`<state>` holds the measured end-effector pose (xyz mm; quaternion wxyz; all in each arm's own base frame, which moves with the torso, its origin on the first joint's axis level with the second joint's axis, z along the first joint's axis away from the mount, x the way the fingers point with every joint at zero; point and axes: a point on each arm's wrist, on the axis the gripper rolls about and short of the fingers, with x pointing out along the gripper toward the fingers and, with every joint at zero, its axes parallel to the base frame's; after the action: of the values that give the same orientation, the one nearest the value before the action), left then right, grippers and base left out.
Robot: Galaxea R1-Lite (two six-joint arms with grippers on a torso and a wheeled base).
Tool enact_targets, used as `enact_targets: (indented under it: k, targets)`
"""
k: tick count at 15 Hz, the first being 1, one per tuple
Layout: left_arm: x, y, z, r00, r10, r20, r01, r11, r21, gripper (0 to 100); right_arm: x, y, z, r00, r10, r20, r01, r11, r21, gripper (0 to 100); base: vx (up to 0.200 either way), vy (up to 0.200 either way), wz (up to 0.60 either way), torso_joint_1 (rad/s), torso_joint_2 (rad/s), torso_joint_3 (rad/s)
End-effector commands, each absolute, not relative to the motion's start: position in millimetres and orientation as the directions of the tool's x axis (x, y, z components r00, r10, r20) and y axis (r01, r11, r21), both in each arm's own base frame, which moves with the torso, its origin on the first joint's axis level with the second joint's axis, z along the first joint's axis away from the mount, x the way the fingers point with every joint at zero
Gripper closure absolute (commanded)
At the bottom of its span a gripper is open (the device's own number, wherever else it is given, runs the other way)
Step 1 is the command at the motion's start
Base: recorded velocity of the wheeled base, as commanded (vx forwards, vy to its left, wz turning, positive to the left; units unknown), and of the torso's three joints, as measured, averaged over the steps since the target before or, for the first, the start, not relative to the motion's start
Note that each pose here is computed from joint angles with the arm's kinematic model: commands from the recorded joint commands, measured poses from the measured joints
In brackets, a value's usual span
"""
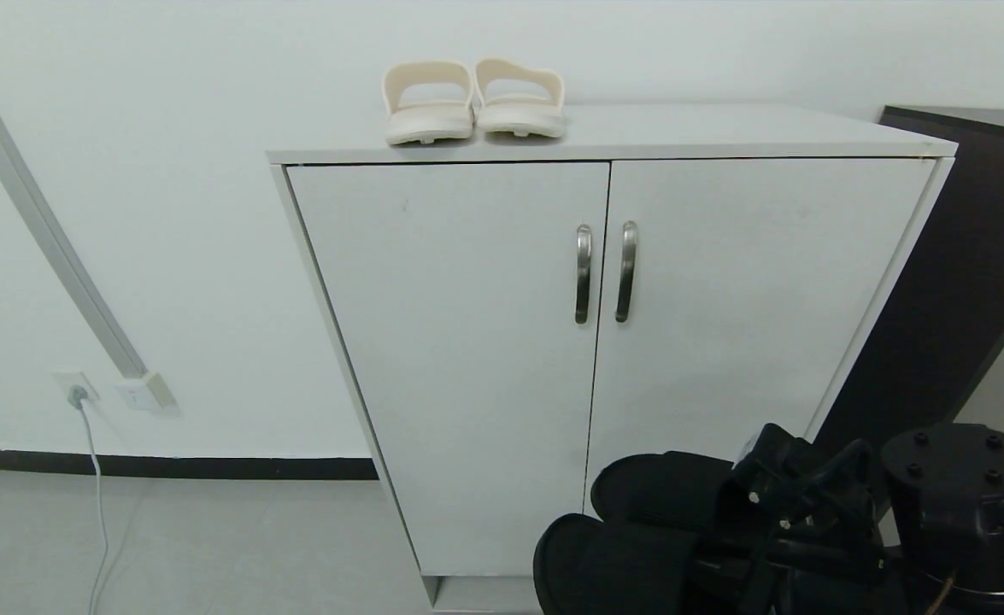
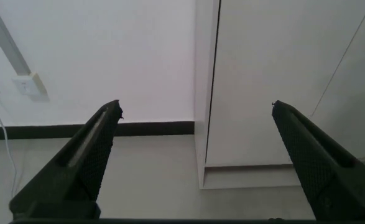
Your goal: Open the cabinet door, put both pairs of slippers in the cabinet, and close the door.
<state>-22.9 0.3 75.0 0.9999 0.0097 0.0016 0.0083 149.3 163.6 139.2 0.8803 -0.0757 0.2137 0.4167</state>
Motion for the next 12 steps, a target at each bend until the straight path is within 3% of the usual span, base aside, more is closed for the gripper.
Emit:
enact_targets:
  k: [1,4,5,6,9,12]
  targets:
    - [-22.8,0.3,75.0,1.0,0.018,-0.005,-0.018,1.0,0.012,0,148.7,163.2,137.5,0.561,0.702,-0.439,-0.767,0.64,0.045,100,0.0,0.0,0.0,-0.002,0.02,0.051]
    - [-23.3,0.3,78.4,1.0,0.018,0.018,-0.02,0.997,0.081,0,147.5,163.8,138.2,0.563,0.708,-0.425,-0.77,0.637,0.041,100,0.0,0.0,0.0,0.002,0.09,0.08]
    - [-27.2,0.1,94.1,0.998,0.005,0.063,-0.01,0.996,0.091,0,147.1,163.8,137.8,0.563,0.708,-0.427,-0.772,0.634,0.034,100,0.0,0.0,0.0,0.0,0.0,0.0]
    - [-26.7,0.0,126.3,0.998,-0.011,0.064,0.007,0.998,0.059,0,146.8,163.5,137.2,0.562,0.707,-0.428,-0.774,0.632,0.028,100,0.0,0.0,0.0,0.0,0.0,0.0]
    - [-4.6,-4.1,162.9,0.982,-0.189,-0.027,0.19,0.98,0.055,0,147.0,163.8,134.4,0.555,0.706,-0.439,-0.776,0.63,0.032,100,0.0,0.0,0.0,0.0,0.0,0.0]
    - [26.1,-9.1,183.5,0.908,-0.404,-0.108,0.407,0.913,0.013,0,146.8,165.6,131.8,0.548,0.706,-0.449,-0.78,0.626,0.033,100,0.0,0.0,0.0,0.0,0.0,0.0]
